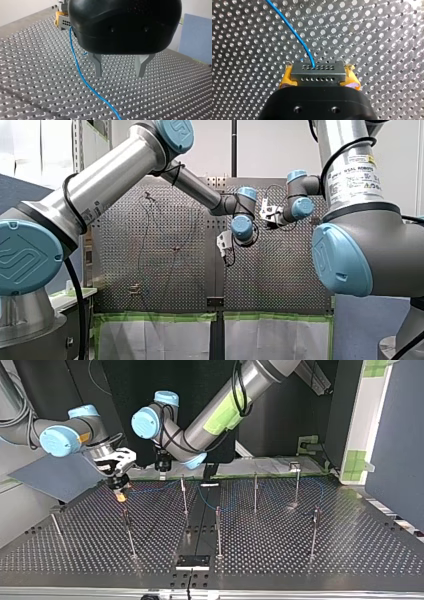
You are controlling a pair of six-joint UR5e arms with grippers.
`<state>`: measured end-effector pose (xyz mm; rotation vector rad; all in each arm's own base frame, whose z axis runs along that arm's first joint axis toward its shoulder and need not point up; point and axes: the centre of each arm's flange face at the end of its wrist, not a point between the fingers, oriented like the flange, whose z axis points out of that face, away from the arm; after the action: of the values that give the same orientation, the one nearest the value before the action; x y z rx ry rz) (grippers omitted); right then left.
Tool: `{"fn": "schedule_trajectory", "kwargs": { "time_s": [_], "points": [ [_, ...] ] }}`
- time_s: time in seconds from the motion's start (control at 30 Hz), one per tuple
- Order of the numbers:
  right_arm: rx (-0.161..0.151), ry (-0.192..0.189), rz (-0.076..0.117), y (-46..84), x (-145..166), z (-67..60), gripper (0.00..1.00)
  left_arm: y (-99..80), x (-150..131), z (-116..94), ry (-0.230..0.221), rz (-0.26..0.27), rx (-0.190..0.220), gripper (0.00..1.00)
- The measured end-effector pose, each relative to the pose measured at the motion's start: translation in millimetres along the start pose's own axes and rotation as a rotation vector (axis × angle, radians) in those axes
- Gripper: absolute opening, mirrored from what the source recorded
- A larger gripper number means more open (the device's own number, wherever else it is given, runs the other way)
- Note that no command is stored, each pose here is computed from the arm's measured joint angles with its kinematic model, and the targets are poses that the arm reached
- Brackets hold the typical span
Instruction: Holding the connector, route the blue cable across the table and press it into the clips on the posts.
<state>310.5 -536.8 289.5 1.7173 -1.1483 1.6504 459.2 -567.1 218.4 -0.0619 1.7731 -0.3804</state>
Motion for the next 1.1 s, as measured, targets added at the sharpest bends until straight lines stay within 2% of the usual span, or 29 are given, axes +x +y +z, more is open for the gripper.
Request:
{"fn": "schedule_trajectory", "kwargs": {
  "time_s": [0.07,0.13,0.17,0.5,0.67,0.83,1.03,1.07,1.1],
  "points": [
    [0.003,-0.002,-0.001,-1.6,-1,0.1,0.0,-1.3,-1,1,-0.014,-0.008,0.002,0.91],
    [0.005,-0.003,-0.002,-2.8,-1,0.2,0.0,-2.5,-2,2,-0.028,-0.018,0.007,0.91],
    [0.006,-0.003,-0.002,-3.2,-1,0.3,0.0,-3.0,-3,4,-0.036,-0.024,0.009,1.0],
    [0.016,-0.006,-0.007,-7.7,-3,0.7,0.0,-7.7,-27,26,-0.122,-0.116,0.063,1.0],
    [0.032,-0.009,-0.008,-10.3,-3,0.6,0.0,3.4,-36,42,-0.14,-0.153,0.08,1.0],
    [0.055,-0.013,-0.007,-13.4,-4,0.4,0.0,15.0,-42,55,-0.138,-0.173,0.095,1.0],
    [0.082,-0.017,-0.004,-16.7,-4,0.3,0.0,11.5,-29,64,-0.082,-0.167,0.13,1.0],
    [0.084,-0.017,-0.004,-17.1,-4,0.2,0.0,10.5,-27,63,-0.073,-0.167,0.13,0.91],
    [0.085,-0.018,-0.003,-17.5,-4,0.3,0.0,9.8,-27,63,-0.068,-0.167,0.128,0.91]
  ]
}}
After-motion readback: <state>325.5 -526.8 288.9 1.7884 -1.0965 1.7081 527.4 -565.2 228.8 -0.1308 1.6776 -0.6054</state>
